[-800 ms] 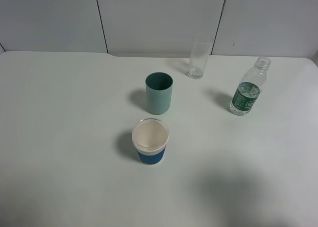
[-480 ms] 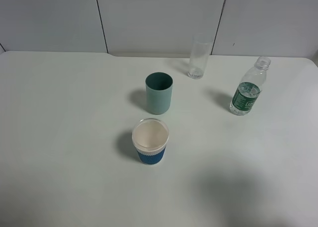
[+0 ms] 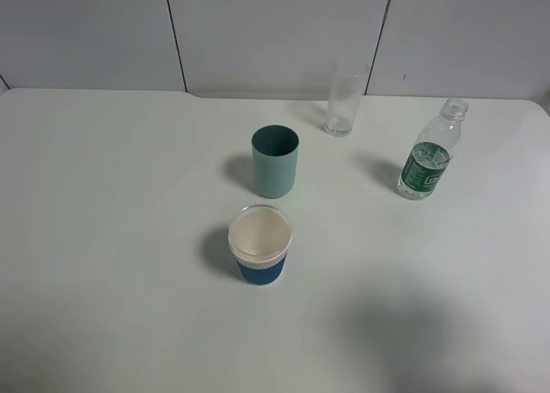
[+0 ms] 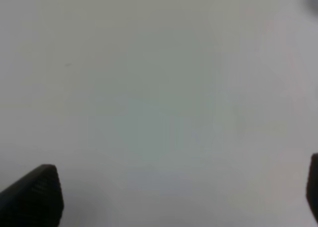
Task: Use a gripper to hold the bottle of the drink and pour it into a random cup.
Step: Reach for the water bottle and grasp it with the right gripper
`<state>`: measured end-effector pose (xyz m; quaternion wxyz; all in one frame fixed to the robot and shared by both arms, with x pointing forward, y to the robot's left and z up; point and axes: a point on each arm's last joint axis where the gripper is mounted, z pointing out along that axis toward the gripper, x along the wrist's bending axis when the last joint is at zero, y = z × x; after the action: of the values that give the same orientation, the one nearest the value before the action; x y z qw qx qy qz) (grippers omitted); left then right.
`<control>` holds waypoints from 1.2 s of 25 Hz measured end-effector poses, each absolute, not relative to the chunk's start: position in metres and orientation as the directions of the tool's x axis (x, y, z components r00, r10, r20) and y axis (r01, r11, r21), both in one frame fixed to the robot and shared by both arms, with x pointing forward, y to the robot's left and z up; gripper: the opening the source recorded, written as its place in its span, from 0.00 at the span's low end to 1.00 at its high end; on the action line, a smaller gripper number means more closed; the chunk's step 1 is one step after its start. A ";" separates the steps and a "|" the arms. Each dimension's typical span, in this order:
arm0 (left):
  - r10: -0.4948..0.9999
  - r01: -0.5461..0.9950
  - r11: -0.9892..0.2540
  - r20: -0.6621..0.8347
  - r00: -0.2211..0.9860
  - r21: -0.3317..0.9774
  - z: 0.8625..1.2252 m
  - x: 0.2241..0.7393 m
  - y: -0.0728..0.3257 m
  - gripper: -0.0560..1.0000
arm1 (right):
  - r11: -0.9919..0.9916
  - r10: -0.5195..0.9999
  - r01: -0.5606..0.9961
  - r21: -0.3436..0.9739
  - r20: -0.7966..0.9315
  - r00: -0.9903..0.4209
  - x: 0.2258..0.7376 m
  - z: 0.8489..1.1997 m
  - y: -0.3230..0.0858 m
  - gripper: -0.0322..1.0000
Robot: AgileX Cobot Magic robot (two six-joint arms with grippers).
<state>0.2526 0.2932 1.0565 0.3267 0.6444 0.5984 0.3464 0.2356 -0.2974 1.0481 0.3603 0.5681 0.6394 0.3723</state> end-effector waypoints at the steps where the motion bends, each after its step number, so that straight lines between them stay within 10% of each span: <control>1: 0.997 0.545 -0.070 0.055 0.044 0.836 1.057 0.253 0.293 0.99 | 0.077 0.995 0.458 0.885 -0.038 -0.095 0.236 1.048 -0.297 0.77; 30: 0.997 0.545 -0.070 0.055 0.044 0.836 1.057 0.253 0.293 0.99 | 0.080 0.995 0.458 0.885 -0.044 -0.089 0.236 1.048 -0.298 0.77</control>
<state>0.2526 0.2932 1.0565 0.3267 0.6444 0.5984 0.3464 0.2356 -0.2982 1.0481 0.3632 0.5688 0.6388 0.3694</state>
